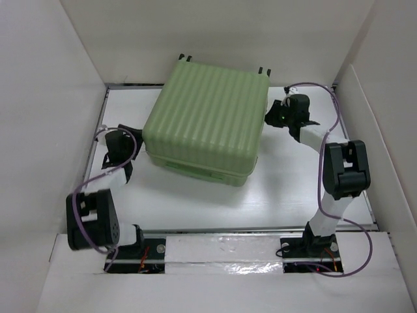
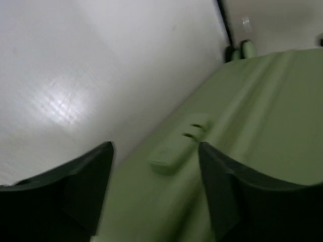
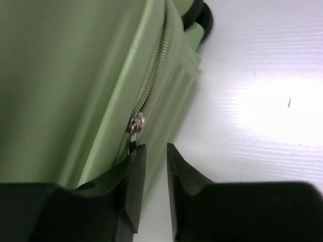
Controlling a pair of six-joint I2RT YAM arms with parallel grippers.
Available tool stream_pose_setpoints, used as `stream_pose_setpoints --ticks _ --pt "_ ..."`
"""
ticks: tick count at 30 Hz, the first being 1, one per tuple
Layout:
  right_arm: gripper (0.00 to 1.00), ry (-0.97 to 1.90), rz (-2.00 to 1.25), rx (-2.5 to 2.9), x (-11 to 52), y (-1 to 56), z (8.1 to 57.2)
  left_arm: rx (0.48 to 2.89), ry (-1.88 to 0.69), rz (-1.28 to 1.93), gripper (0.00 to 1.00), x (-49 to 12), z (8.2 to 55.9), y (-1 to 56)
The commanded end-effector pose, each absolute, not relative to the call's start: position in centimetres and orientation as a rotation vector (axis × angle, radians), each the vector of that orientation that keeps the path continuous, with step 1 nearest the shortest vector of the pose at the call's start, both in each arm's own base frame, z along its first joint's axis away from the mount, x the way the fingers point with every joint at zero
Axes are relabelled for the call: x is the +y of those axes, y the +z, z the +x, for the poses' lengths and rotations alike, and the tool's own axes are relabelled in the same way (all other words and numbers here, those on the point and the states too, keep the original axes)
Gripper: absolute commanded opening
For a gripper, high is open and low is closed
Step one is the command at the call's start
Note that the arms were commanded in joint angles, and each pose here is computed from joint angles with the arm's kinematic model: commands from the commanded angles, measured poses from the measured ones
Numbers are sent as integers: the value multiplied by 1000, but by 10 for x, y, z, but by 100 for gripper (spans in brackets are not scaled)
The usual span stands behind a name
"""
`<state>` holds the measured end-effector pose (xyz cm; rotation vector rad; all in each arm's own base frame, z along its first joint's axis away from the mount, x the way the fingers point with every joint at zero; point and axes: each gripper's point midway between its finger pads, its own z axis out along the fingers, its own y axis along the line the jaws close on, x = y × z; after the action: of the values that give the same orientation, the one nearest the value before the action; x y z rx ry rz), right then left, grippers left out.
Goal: Pack the luggage
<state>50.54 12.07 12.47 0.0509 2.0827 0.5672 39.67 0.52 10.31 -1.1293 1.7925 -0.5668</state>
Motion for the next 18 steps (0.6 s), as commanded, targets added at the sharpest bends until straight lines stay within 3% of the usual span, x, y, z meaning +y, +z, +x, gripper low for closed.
stream_pose_setpoints --ticks 1,3,5,6,7,8,9,10,11,12,18 --pt "39 783 -138 1902 157 195 492 1563 -584 -1085 71 21 399 188" --pt "52 759 -117 1878 144 207 480 1430 -586 -1068 75 30 390 239" --pt "58 729 -53 1901 125 190 464 1327 -589 -1037 74 35 375 284" --pt "59 723 -44 1867 120 202 454 1286 -601 -1000 72 34 370 308" --pt "59 734 -36 1839 120 206 447 1237 -620 -956 61 32 358 332" --pt "56 740 1 1883 113 179 428 1237 -651 -906 50 20 354 342" --pt "30 748 1 1872 114 176 417 1246 -653 -846 34 10 348 350" --pt "18 756 -35 1779 113 197 406 1274 -688 -794 12 -8 343 352" --pt "8 775 -41 1763 115 194 393 1301 -745 -721 3 -26 335 356" --pt "0 799 -81 1735 119 185 368 1360 -794 -656 0 -44 327 338" --pt "0 820 -201 1761 135 138 299 1646 -836 -494 0 -87 291 229"
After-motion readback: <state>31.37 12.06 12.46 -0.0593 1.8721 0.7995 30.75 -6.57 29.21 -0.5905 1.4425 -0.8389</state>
